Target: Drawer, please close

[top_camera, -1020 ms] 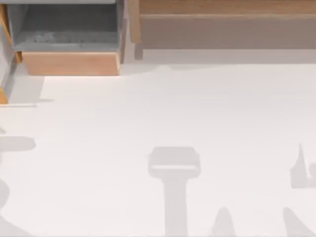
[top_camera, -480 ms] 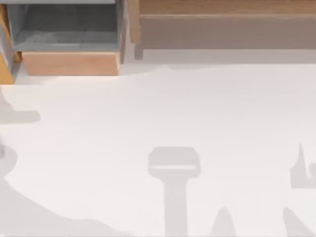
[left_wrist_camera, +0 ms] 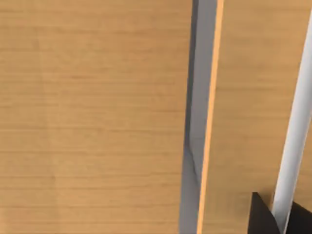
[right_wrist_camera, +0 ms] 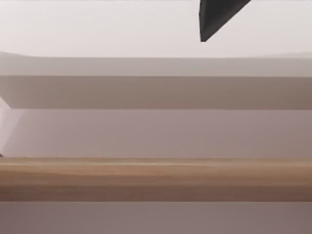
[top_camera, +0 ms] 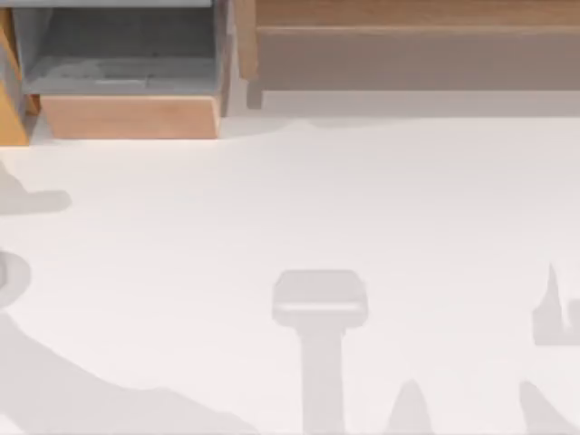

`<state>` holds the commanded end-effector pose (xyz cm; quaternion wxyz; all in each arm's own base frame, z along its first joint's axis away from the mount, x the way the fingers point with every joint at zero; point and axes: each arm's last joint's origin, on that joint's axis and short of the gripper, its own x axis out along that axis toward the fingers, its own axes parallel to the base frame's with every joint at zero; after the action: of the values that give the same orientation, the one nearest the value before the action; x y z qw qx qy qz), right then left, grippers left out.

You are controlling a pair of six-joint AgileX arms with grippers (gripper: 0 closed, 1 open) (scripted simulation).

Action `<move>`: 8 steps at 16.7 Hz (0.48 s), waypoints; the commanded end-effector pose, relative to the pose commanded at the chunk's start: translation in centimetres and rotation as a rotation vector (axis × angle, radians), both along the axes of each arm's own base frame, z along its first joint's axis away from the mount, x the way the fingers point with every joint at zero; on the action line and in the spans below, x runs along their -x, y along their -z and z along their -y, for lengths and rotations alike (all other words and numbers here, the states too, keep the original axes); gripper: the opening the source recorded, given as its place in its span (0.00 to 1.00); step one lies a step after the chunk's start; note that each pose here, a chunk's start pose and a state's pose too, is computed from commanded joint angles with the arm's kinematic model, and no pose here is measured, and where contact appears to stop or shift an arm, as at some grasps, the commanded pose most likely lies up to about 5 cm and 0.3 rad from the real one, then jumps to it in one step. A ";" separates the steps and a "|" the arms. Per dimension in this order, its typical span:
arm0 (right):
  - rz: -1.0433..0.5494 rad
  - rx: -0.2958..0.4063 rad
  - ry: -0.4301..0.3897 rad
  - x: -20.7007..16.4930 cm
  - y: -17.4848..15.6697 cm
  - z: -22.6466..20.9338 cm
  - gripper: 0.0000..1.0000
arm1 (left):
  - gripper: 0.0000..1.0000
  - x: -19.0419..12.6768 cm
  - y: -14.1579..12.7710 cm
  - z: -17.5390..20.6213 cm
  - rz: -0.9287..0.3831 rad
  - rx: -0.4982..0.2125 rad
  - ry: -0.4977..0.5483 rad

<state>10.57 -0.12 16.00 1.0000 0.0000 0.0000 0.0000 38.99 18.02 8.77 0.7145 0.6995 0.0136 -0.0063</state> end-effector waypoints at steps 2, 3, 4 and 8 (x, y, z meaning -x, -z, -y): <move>0.000 0.000 0.000 0.0 0.0 0.0 1.00 | 0.00 -1.7 0.0 0.0 0.000 -0.002 0.002; 0.000 0.000 0.000 0.0 0.0 0.0 1.00 | 0.00 -2.6 0.0 0.1 0.001 -0.002 0.006; 0.000 0.000 0.000 0.0 0.0 0.0 1.00 | 0.00 -3.4 -0.1 0.2 0.003 -0.002 0.010; 0.000 0.000 0.000 0.0 0.0 0.0 1.00 | 0.00 -4.9 -0.2 0.6 0.002 0.003 0.017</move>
<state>10.57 -0.12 16.00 1.0000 0.0000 0.0000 0.0000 43.91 17.44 8.93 0.7154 0.6985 0.0068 -0.0117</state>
